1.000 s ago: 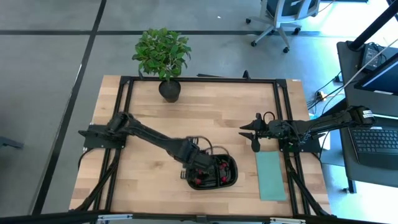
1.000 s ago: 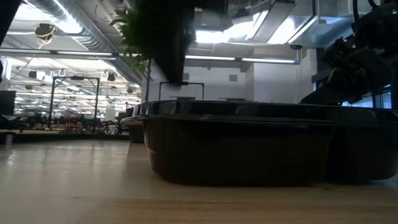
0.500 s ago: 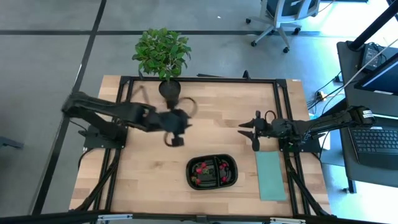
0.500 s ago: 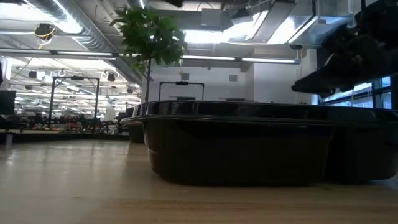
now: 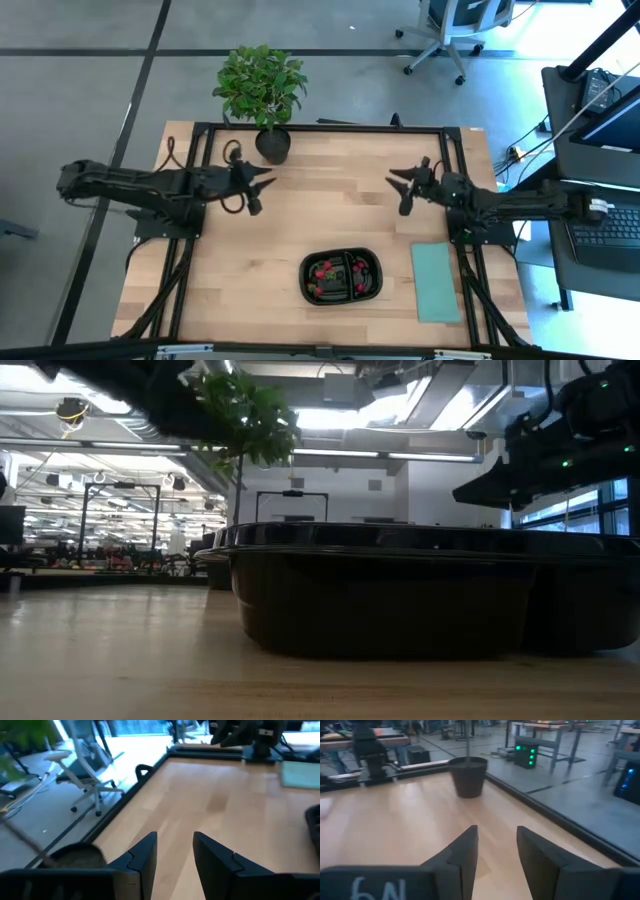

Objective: Pick and placing Produce into tupperware
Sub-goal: Return to Home Position

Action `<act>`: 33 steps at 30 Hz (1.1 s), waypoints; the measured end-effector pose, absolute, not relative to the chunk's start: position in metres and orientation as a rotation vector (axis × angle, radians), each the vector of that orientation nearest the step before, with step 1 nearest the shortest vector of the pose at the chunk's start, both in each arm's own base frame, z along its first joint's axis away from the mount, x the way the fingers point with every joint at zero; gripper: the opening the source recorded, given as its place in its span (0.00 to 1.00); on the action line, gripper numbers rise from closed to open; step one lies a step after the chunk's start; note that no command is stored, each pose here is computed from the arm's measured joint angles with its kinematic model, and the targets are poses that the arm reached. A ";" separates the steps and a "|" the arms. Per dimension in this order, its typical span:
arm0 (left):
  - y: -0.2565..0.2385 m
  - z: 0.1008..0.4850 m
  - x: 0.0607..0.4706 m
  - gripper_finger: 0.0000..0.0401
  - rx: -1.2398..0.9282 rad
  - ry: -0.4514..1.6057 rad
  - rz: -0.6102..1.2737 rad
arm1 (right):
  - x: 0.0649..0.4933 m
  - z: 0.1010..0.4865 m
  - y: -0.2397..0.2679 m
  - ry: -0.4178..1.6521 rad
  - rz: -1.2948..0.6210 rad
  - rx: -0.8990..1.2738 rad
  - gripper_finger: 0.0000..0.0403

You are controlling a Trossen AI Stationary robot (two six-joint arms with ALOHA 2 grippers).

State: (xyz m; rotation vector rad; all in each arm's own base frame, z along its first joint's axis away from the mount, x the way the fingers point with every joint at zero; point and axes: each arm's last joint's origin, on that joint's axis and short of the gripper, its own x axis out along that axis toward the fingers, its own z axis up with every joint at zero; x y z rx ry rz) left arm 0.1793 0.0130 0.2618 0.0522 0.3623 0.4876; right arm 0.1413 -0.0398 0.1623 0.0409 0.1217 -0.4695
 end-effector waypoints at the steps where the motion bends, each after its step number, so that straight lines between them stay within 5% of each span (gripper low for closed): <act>1: 0.015 0.255 0.174 0.30 0.045 0.341 0.499 | 0.140 0.162 -0.043 0.122 -0.483 0.042 0.34; 10: 0.027 0.214 0.135 0.30 -0.001 0.193 0.586 | 0.132 0.163 -0.065 0.114 -0.525 0.063 0.34; 33: 0.025 0.187 0.097 0.30 -0.025 0.075 0.606 | 0.105 0.178 -0.059 0.026 -0.574 0.053 0.34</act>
